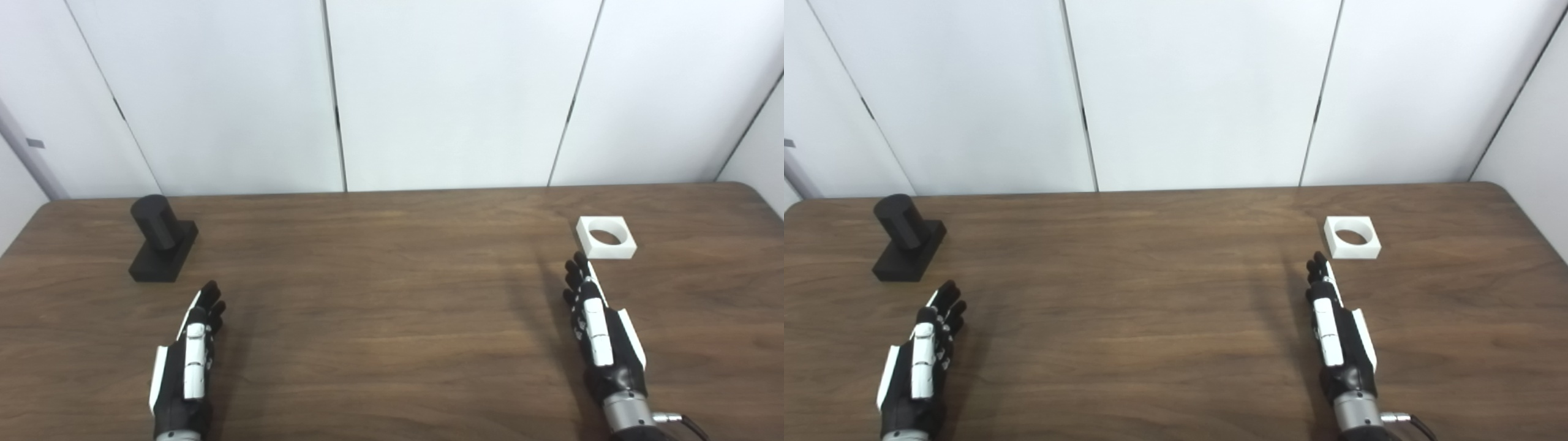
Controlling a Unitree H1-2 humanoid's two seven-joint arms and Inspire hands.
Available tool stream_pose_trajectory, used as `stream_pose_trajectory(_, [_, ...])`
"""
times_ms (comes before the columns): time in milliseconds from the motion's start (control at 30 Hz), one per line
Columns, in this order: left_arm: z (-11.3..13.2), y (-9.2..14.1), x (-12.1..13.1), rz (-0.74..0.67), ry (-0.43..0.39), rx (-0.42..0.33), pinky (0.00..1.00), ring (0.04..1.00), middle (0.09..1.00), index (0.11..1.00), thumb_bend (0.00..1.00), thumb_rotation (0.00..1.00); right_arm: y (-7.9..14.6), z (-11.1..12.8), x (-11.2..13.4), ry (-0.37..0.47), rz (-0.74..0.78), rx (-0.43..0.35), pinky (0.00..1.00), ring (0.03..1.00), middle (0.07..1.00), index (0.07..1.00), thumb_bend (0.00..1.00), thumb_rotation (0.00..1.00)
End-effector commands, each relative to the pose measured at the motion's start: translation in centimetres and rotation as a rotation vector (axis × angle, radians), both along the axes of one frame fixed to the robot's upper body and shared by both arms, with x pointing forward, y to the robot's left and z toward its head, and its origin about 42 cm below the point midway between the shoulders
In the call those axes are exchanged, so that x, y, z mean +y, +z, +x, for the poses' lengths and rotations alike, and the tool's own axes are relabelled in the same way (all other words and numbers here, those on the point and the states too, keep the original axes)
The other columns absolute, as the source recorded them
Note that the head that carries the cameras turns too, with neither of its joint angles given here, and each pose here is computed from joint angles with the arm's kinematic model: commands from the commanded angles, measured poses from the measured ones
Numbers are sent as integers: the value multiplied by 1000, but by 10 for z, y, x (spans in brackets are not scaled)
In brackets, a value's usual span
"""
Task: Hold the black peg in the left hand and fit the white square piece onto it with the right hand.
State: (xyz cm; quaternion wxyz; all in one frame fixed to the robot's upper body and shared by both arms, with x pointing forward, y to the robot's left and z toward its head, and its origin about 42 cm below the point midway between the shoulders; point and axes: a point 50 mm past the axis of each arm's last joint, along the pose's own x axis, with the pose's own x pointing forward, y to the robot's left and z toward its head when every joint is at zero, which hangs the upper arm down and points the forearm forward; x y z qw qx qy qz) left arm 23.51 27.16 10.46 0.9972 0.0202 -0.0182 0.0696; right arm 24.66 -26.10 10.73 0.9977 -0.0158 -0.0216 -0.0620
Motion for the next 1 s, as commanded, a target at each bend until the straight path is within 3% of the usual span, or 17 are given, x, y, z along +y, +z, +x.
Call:
stream_pose_trajectory(0, [1,13,2,28,-9,-57,965,940,949,928,517,1000,-4,-9,-2,-3,-3,5,1000,1000,989,1000,581,1000])
stream_pose_trajectory(433, [1,11,-3,30,-3,-63,949,939,948,930,507,1000,-4,-10,-6,6,3,1,1000,1000,995,1000,591,1000])
stream_pose_trajectory(600, [0,7,-17,30,-1,-45,958,935,951,934,551,999,-3,-13,-19,6,15,11,1000,1000,996,1000,546,1000])
stream_pose_trajectory(833, [-2,5,-37,32,-19,-21,984,953,968,962,560,1000,-9,-11,-40,20,-13,-12,1000,1000,1000,1000,607,1000])
stream_pose_trajectory(967, [0,2,-45,46,-12,-20,996,949,959,957,564,1000,-10,-12,-44,14,-4,-5,1000,1000,1000,1000,581,1000])
